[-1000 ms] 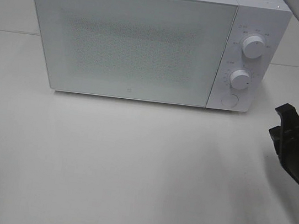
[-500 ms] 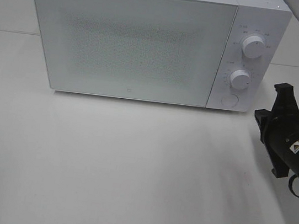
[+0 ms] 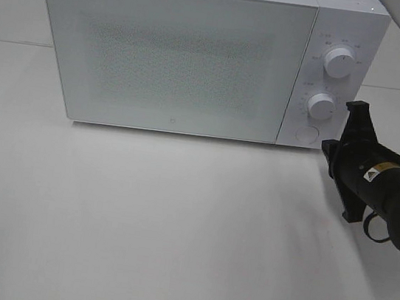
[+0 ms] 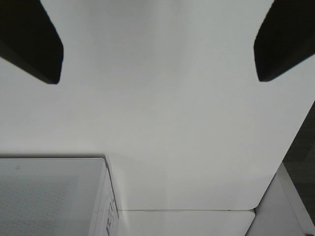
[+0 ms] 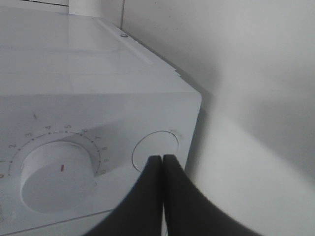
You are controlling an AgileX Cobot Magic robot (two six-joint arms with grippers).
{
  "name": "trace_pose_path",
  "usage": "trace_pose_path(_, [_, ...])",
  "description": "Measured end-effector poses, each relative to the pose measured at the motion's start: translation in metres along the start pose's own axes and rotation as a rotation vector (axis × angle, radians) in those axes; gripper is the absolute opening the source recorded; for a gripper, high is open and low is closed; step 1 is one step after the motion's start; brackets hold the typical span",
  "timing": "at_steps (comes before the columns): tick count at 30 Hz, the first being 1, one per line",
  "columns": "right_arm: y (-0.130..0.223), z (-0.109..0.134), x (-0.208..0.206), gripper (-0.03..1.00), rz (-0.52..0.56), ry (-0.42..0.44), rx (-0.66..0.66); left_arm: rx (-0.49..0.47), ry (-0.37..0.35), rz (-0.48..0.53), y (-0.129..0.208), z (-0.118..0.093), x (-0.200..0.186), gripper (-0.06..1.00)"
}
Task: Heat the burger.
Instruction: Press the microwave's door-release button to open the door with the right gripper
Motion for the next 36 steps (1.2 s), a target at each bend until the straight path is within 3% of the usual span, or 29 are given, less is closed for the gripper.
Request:
trace_pose_path(17, [0.007,-0.009,0.032,0.02,0.016,0.043,0.064,0.000,0.000,0.000,0.000,0.000,0.000,0.99])
trace_pose_path(36, [0.011,-0.001,0.046,0.02,0.036,0.041,0.060,0.000,0.000,0.000,0.000,0.000,0.000,0.99])
Point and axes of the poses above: a point on each arm's last joint axis where the gripper is mounted, x pointing out along that axis toward the gripper, z along the wrist's bending axis when the last joint is at zero, y = z × x, the point moved 5 cm from there along x, pointing out along that axis toward the gripper, and after that the axes turned 1 degree about -x, right-handed, at the moved point
